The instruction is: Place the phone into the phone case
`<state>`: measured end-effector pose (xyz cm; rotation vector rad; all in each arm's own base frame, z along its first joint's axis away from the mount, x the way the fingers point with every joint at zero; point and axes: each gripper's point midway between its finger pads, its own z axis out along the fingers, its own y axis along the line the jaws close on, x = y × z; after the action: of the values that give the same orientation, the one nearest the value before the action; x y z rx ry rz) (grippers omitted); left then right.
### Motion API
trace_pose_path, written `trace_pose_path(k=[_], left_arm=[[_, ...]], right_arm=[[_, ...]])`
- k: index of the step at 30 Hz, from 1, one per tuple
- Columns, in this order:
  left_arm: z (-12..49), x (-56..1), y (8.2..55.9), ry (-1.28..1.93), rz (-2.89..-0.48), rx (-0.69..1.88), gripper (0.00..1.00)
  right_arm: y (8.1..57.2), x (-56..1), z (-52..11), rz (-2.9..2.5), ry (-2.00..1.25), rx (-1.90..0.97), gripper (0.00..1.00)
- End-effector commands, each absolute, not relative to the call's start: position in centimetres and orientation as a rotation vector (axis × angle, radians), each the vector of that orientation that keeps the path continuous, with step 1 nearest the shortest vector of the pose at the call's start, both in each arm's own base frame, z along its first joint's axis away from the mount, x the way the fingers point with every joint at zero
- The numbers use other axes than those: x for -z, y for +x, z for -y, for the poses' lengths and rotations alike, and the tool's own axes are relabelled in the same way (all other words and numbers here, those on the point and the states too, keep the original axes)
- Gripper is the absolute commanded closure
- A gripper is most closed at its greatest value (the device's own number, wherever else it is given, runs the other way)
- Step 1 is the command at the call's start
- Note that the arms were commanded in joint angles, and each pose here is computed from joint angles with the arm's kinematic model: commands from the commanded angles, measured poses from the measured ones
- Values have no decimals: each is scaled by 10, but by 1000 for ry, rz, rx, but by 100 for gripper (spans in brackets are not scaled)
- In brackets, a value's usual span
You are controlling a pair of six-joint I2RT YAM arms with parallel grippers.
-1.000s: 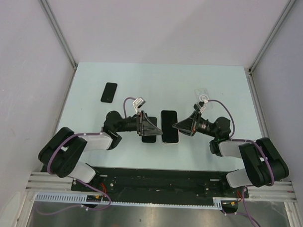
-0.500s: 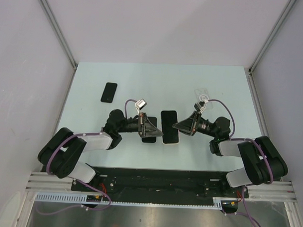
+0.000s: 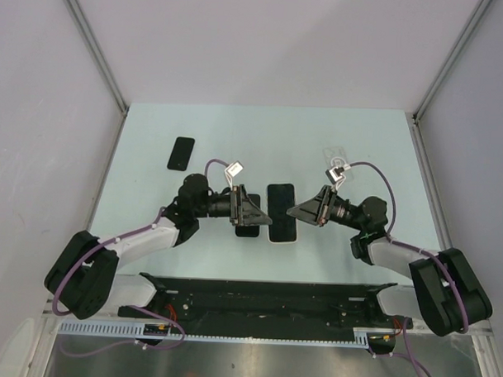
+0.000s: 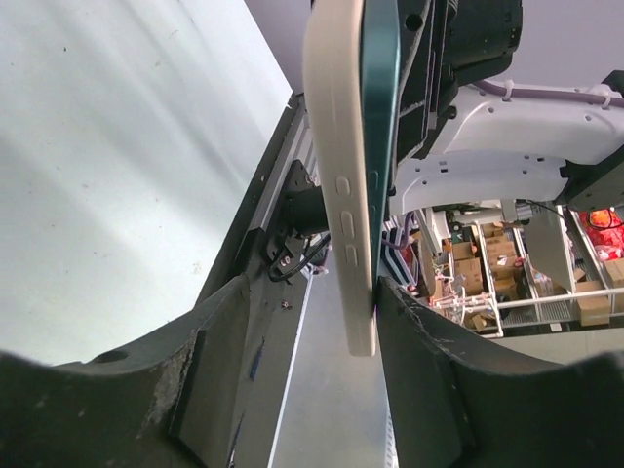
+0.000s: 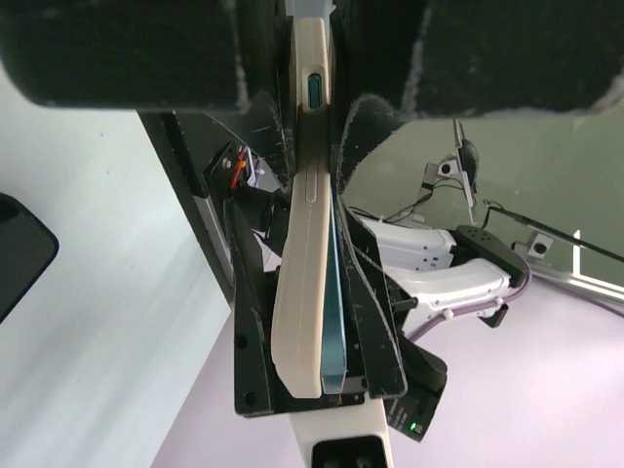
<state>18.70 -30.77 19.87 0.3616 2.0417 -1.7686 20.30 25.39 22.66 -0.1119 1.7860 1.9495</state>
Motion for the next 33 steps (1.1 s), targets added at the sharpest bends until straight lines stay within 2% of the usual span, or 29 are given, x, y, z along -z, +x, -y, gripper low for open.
trace_pose_path(k=[1, 7, 10, 13, 14, 17, 18, 24, 25, 26, 29, 32, 33], left_arm=[[308, -217, 197, 384, -1950, 1747, 41], [308, -229, 198, 377, -1906, 1794, 42], [308, -227, 202, 365, -1914, 1794, 46], [308, -223, 205, 348, -1927, 1789, 68], [309, -221, 206, 355, -1932, 1779, 80], [309, -213, 210, 358, -1969, 1742, 98], [308, -209, 210, 353, -1992, 1731, 100], [305, -206, 215, 370, -2024, 1634, 99], [304, -209, 215, 374, -2013, 1633, 95], [304, -211, 212, 379, -2009, 1642, 81], [304, -218, 208, 397, -1964, 1678, 58], [304, -218, 204, 396, -1948, 1709, 46], [305, -217, 201, 402, -1949, 1725, 45]], right_arm=[[182, -237, -256, -1735, -252, -1932, 98], [174, -221, -257, -1799, -265, -1876, 98], [170, -215, -257, -1820, -263, -1860, 97], [169, -213, -256, -1825, -255, -1851, 97], [169, -212, -256, -1832, -248, -1848, 97], [169, -210, -257, -1839, -246, -1833, 96], [169, -210, -257, -1838, -246, -1829, 96], [172, -208, -259, -1843, -225, -1809, 92], [172, -209, -259, -1839, -225, -1811, 94], [172, -211, -259, -1825, -226, -1813, 95], [175, -220, -260, -1791, -197, -1820, 97], [175, -227, -263, -1761, -186, -1830, 98], [176, -228, -263, -1756, -182, -1831, 98]])
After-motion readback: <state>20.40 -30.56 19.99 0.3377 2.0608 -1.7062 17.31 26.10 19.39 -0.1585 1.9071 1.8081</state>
